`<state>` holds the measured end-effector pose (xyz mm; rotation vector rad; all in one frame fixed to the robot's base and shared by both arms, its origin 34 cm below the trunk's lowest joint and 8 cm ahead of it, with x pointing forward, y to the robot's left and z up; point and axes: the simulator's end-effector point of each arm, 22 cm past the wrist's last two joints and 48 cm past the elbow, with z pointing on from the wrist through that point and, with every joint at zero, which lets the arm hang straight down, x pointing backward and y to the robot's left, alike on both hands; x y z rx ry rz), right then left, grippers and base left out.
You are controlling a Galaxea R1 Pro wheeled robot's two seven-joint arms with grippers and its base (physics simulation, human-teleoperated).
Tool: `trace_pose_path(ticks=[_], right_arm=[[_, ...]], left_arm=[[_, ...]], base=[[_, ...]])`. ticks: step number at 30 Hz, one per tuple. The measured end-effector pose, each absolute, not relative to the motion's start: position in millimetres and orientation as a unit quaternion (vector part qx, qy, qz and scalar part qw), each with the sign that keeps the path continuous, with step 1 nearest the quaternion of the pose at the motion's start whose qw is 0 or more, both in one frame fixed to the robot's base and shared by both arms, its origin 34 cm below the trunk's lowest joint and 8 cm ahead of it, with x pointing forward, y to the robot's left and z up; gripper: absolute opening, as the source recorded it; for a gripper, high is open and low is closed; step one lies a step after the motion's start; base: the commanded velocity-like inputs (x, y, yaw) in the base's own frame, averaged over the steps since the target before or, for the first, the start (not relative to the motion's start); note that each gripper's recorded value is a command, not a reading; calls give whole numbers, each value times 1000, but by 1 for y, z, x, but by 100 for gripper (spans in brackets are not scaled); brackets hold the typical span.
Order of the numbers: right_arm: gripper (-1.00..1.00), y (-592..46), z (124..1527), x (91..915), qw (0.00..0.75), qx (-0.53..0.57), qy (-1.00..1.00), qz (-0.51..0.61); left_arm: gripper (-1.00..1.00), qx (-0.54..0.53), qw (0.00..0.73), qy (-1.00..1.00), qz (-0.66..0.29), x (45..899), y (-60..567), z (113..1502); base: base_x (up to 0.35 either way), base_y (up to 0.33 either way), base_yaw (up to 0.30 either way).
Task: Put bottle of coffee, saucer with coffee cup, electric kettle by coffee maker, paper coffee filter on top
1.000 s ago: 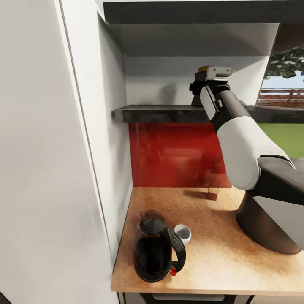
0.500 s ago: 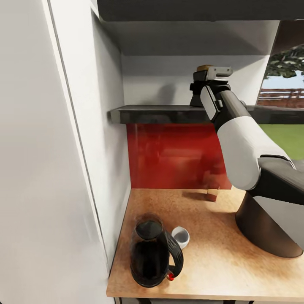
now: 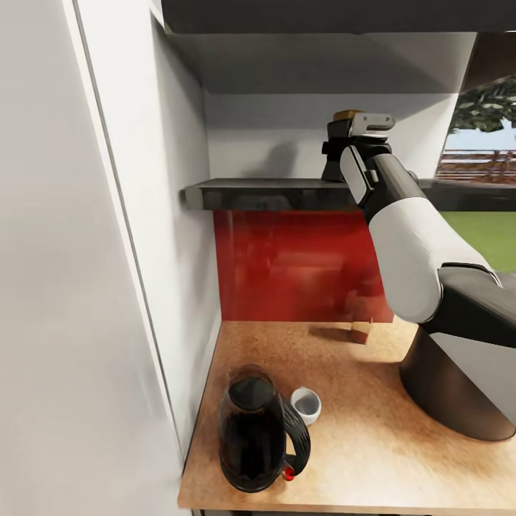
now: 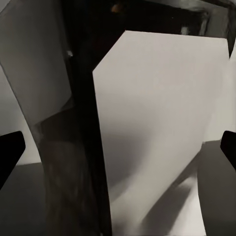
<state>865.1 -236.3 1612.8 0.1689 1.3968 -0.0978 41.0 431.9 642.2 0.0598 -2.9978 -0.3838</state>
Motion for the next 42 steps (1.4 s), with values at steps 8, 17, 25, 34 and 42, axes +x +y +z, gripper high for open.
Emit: trace_pose_path(ticks=[8,17,25,34,42], right_arm=[[-100,-237,1613,865,762,77,642,-46],[-100,-238,1614,865,763,78,640,-47],[-100,-238,1615,864,763,78,640,-45],[-100,-231,1617,864,765,75,639,-42],[-100,-231,1617,864,765,75,638,-42]], left_arm=[[100,19,59,-990,-127,41,432,642],[100,20,59,-990,-127,41,432,642],[100,19,58,-990,-127,42,432,642],[100,18,58,-990,-126,43,432,642],[100,18,57,-990,-126,43,432,642]], base=[[16,0,0],[0,0,0],[0,0,0],[-57,-132,0],[-36,-265,0]])
